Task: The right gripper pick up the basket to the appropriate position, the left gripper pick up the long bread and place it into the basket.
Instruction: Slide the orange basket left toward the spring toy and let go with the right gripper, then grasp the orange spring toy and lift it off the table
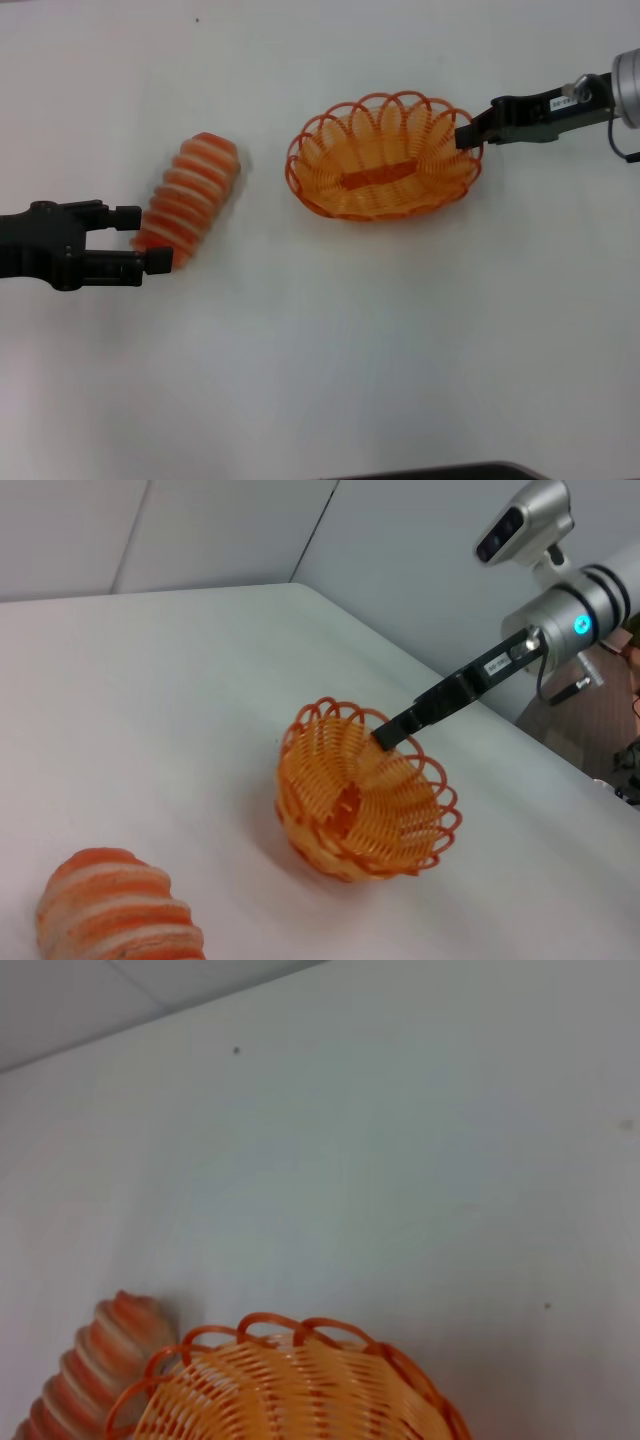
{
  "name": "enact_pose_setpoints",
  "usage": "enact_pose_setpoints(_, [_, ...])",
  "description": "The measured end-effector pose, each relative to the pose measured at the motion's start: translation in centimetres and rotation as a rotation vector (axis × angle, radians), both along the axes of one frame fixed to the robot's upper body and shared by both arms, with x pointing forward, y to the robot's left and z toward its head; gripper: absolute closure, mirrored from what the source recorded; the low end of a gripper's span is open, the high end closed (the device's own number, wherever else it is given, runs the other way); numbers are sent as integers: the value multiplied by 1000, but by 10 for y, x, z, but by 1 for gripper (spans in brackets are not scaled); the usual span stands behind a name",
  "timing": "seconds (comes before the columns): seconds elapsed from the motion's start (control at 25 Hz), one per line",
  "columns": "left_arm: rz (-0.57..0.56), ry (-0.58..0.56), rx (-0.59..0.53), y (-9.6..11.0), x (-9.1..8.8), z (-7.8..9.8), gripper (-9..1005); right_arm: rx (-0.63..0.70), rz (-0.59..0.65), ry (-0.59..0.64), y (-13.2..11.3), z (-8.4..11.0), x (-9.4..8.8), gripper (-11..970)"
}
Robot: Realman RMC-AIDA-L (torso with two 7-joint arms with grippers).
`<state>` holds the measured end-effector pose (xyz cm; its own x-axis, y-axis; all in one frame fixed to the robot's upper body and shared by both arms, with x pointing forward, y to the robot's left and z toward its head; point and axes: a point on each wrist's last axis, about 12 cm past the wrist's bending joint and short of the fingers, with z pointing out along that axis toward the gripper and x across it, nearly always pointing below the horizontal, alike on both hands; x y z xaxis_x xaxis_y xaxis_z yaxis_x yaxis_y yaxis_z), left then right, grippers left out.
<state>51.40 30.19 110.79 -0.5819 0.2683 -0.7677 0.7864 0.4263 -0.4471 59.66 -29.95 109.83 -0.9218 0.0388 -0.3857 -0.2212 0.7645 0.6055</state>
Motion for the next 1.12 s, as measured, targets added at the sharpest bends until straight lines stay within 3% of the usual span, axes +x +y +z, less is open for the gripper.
enact_pose_setpoints(0.32, [2,0,0,0,0,0,92,33,-44,-12,10,-11,0,905])
enact_pose_setpoints(0.68, [5,0,2,1,0,0,91,68,-40,16,11,-12,-7,797])
enact_pose_setpoints(0.92, [11,-2,3,2,1,0,91,89,-70,-41,-6,1,-8,551])
enact_pose_setpoints(1.08, [17,-5,3,2,1,0,91,107,-32,-183,-22,28,-8,349])
enact_pose_setpoints(1.12, [16,-6,3,2,2,1,91,127,15,-233,-23,37,-10,338])
